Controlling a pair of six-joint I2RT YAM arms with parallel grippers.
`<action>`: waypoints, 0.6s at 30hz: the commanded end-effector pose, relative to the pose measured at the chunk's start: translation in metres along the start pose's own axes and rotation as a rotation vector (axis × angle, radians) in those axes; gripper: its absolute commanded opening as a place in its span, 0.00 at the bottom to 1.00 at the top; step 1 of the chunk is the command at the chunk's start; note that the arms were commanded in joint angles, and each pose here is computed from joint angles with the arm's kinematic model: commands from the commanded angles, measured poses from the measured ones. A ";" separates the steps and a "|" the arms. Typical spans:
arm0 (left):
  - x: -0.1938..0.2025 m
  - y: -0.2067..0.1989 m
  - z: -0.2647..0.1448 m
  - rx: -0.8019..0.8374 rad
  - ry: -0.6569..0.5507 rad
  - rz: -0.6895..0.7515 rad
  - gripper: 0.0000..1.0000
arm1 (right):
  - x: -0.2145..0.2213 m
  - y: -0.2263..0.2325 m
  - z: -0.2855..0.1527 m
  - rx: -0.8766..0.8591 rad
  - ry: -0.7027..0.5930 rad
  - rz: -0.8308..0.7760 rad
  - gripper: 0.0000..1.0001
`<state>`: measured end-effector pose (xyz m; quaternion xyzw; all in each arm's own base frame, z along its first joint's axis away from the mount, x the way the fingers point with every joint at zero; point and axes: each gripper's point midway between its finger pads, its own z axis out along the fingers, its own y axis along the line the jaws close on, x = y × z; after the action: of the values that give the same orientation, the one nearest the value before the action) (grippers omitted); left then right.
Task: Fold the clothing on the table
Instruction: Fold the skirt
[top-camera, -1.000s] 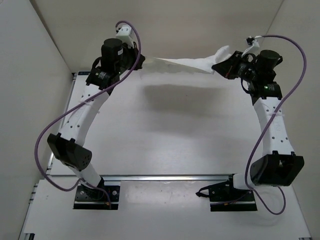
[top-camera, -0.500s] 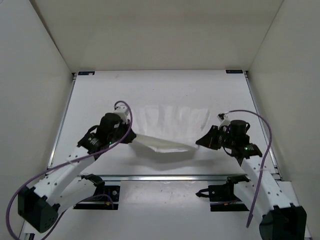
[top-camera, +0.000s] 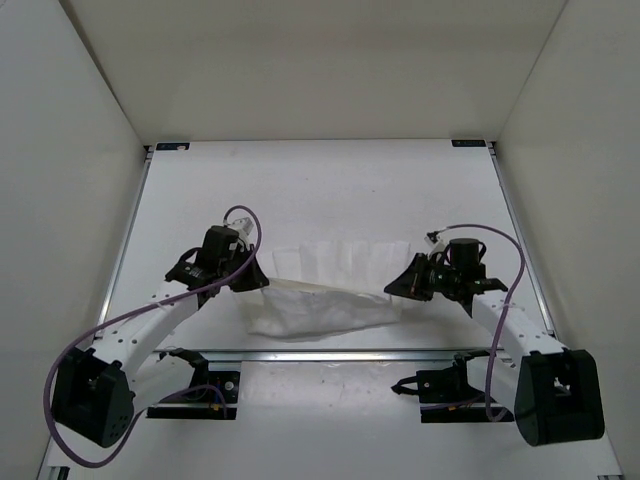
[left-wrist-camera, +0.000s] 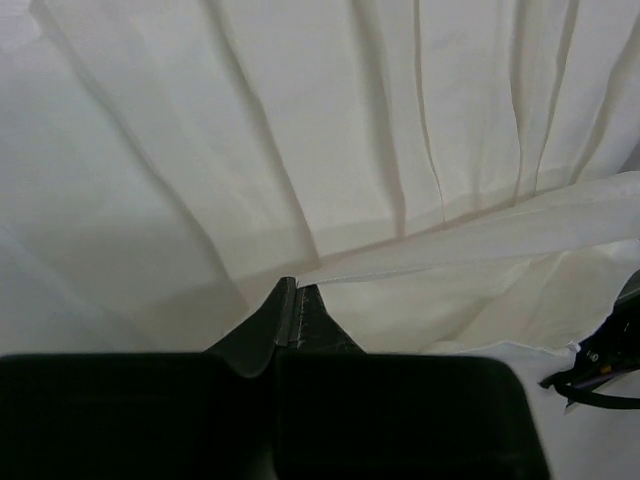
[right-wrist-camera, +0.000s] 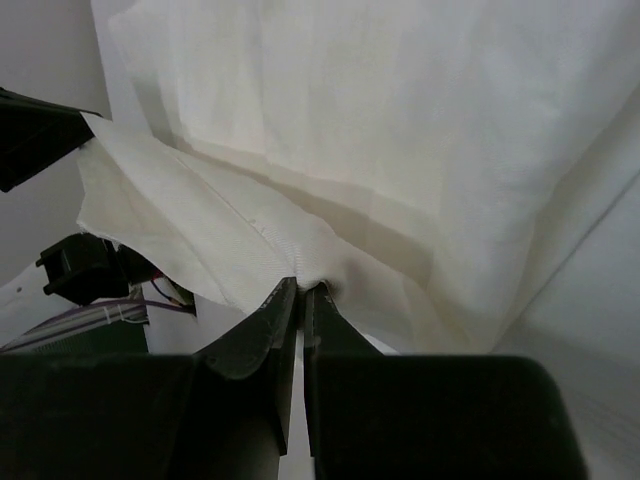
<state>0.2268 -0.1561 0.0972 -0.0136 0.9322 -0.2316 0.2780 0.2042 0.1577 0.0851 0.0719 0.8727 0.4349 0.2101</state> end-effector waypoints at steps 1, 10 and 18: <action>-0.040 0.012 -0.003 -0.061 -0.136 -0.015 0.00 | -0.068 0.026 -0.005 -0.013 -0.151 -0.167 0.00; -0.077 0.041 0.027 -0.159 -0.135 -0.032 0.00 | -0.148 0.036 0.020 -0.065 -0.158 -0.195 0.00; -0.165 0.011 0.040 -0.133 -0.208 0.038 0.00 | -0.236 0.067 0.035 -0.096 -0.195 -0.274 0.00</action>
<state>0.3381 -0.1521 0.1033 -0.0449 0.9287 -0.2018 0.3080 0.3819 0.1674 0.1444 0.0156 0.8501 0.4556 0.2638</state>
